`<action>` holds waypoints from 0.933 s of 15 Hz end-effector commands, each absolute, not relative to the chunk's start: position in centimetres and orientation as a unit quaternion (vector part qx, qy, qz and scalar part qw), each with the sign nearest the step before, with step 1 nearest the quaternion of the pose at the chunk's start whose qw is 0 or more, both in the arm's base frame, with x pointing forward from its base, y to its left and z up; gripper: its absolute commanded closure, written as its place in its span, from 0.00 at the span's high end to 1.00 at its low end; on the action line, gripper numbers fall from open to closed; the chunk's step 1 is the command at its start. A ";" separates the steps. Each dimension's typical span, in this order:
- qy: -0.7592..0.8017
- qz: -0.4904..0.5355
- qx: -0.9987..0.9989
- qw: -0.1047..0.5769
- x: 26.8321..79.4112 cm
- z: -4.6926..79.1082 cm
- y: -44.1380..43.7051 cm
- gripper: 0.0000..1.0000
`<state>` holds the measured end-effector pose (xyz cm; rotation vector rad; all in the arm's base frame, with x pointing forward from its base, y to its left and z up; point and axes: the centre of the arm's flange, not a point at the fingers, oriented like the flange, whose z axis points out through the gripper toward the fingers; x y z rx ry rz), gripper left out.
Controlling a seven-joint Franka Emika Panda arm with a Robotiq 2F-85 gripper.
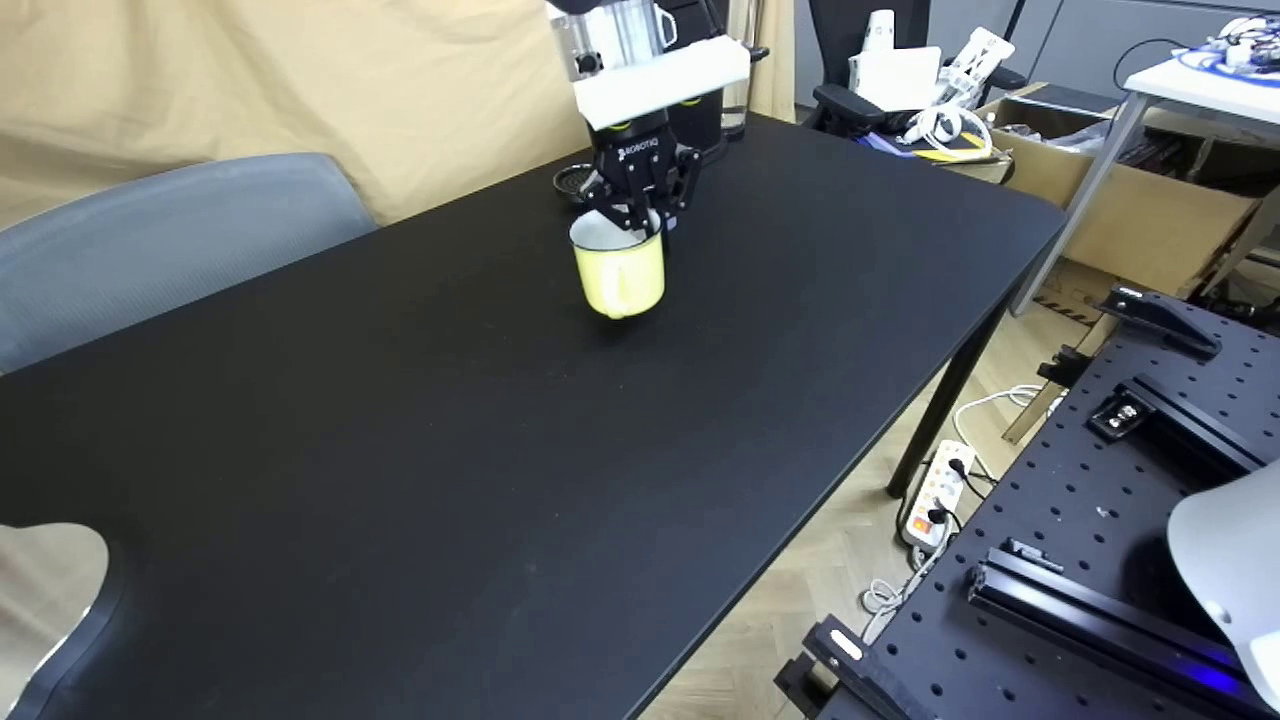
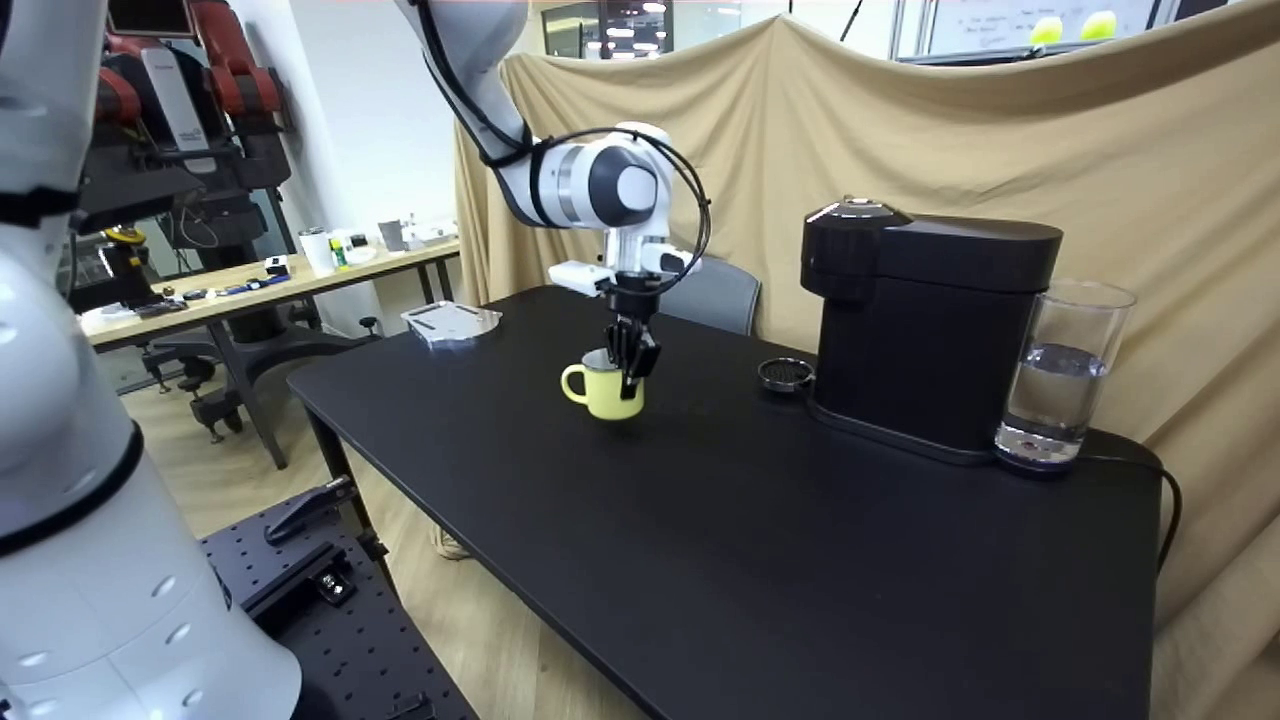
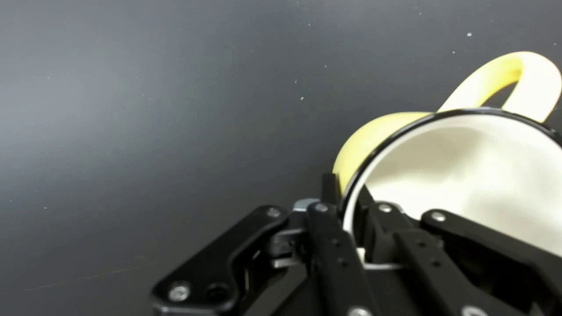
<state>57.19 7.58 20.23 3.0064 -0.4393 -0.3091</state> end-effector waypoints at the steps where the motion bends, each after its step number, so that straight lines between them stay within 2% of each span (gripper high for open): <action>1: -0.147 -0.085 0.984 0.052 58.7 19.5 8.8 0.03; 5: -0.143 -0.088 0.985 0.043 58.6 18.5 9.1 0.03; 6: -0.142 -0.090 0.985 0.044 58.6 18.3 9.1 0.35; 8: -0.143 -0.092 0.985 0.045 58.5 18.3 9.0 0.41; 14: -0.140 -0.094 0.984 0.046 57.8 19.7 9.0 0.81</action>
